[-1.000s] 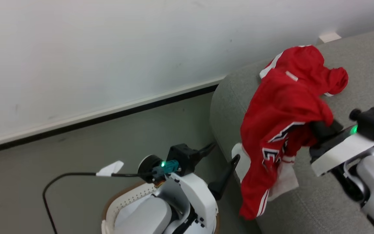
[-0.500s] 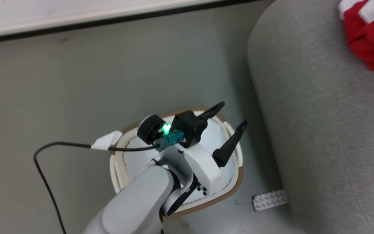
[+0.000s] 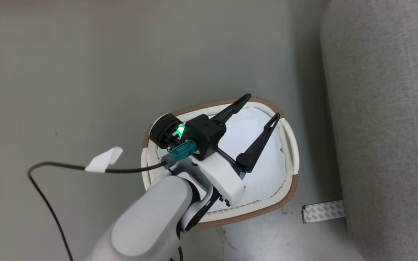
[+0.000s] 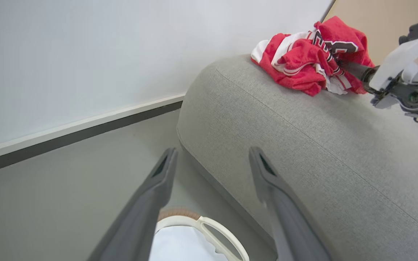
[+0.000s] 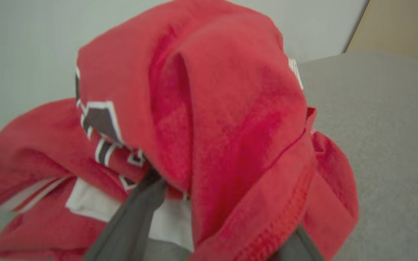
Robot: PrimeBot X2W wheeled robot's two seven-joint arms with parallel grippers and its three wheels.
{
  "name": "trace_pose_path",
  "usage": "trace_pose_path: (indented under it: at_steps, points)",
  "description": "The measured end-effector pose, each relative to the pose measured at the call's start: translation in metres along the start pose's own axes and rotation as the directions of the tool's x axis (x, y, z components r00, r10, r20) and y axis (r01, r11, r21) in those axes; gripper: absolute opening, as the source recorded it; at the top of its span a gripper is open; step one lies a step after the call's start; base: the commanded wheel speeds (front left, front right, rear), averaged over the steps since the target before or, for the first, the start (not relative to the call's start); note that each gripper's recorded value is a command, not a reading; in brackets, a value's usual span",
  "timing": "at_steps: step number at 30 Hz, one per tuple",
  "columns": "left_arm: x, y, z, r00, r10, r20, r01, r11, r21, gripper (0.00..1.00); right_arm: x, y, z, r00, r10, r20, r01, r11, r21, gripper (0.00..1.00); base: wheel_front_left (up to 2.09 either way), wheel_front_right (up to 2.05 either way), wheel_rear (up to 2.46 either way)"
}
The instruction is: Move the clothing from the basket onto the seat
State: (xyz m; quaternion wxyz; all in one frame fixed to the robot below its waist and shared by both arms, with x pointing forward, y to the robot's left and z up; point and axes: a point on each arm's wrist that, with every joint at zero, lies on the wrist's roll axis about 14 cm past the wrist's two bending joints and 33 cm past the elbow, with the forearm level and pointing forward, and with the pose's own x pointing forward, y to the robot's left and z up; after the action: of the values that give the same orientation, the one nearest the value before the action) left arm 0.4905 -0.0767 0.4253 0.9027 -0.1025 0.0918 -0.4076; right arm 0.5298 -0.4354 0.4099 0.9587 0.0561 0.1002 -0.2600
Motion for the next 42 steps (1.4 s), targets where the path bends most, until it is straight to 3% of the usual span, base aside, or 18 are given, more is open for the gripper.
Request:
trace_pose_path:
  at_steps: [10, 19, 24, 33, 37, 42]
  points:
    - [-0.018, -0.017, 0.032, 0.996, 0.029, 0.089, -0.031, 0.999, 0.014, 1.0, -0.082, 0.023, -0.004, 0.99, 0.116, 0.077, -0.116, 0.993, -0.004, 1.0, 0.0, 0.0, 0.0]
    - [-0.066, -0.023, 0.052, 0.981, 0.141, 0.136, -0.144, 0.99, 0.013, 1.0, -0.157, 0.067, 0.033, 0.933, 0.299, 0.201, -0.289, 0.954, -0.078, 1.0, 0.0, 0.0, 0.0]
    - [-0.11, -0.007, 0.057, 0.945, 0.286, 0.161, -0.291, 0.957, 0.007, 1.0, -0.2, 0.093, 0.044, 0.886, 0.394, 0.244, -0.379, 0.919, -0.109, 1.0, 0.0, 0.0, 0.0]
    - [-0.195, 0.015, 0.07, 0.842, 0.486, 0.235, -0.504, 0.863, 0.022, 1.0, -0.266, 0.124, 0.042, 0.812, 0.519, 0.269, -0.499, 0.855, -0.143, 1.0, 0.0, 0.0, 0.0]
    - [-0.227, 0.019, 0.071, 0.801, 0.539, 0.262, -0.564, 0.825, 0.027, 1.0, -0.283, 0.126, 0.034, 0.801, 0.541, 0.255, -0.519, 0.841, -0.156, 1.0, 0.0, 0.0, 0.0]
    - [-0.251, 0.02, 0.068, 0.775, 0.567, 0.279, -0.601, 0.798, 0.046, 1.0, -0.294, 0.116, 0.026, 0.811, 0.534, 0.241, -0.509, 0.846, -0.162, 1.0, 0.0, 0.0, 0.0]
